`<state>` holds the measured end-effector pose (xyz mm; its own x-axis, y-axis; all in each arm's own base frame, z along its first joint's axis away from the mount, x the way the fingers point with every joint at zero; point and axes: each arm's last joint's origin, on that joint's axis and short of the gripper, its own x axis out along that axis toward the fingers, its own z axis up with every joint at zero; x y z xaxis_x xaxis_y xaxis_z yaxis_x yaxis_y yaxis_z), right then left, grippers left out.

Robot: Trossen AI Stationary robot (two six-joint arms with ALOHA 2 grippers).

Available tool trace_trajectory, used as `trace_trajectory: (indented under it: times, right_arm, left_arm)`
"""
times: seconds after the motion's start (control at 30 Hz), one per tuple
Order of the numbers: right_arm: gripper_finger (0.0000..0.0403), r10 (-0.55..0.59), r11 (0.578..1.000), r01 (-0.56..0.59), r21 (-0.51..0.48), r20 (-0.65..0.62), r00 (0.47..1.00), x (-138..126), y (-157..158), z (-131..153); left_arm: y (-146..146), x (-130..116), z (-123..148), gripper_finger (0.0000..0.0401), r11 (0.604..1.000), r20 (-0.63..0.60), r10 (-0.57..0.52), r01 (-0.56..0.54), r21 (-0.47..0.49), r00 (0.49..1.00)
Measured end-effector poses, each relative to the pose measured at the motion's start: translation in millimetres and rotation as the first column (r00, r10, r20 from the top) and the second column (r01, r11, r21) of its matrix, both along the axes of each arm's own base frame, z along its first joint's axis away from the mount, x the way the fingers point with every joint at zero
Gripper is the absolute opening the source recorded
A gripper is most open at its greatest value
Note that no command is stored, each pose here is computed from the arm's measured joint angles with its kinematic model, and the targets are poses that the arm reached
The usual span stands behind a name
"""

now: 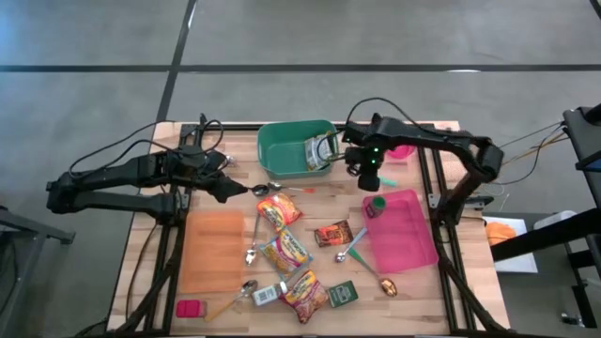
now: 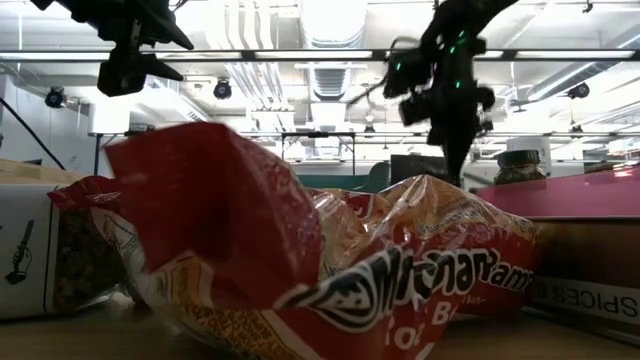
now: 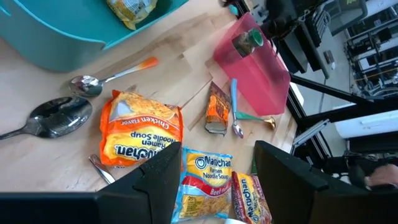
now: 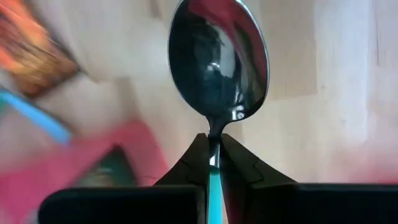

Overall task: Pick & Place Food Item
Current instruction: Put the light green spoon into the orange bin

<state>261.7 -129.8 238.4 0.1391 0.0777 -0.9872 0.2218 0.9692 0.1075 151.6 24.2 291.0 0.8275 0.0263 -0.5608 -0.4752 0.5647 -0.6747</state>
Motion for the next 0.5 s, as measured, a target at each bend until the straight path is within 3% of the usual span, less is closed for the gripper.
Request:
trace_trajectory:
  times: [0.13,0.27,0.37,0.5]
  right_arm:
    - [0.0010,-0.079,0.997,0.075,0.033,0.128,0.989,-8.2,12.4,26.1]
    - [0.0010,-0.164,0.986,0.155,0.055,0.292,0.942,-8.2,25.9,49.7]
    - [0.0009,-0.218,0.976,0.191,0.106,0.442,0.870,-0.9,36.5,66.7]
    - [0.0009,-0.238,0.971,0.185,0.151,0.636,0.734,12.4,51.3,90.0]
  left_arm:
    - [1.3,2.0,2.3,0.0204,0.999,0.027,0.026,-0.027,0.025,0.999]
    - [3.3,8.7,7.2,0.0204,0.998,0.096,0.044,-0.049,0.050,0.994]
    - [5.1,18.0,9.5,0.0204,0.997,0.168,0.044,-0.055,0.063,0.985]
    - [7.9,33.0,8.8,0.0204,0.995,0.248,0.042,-0.062,0.073,0.968]
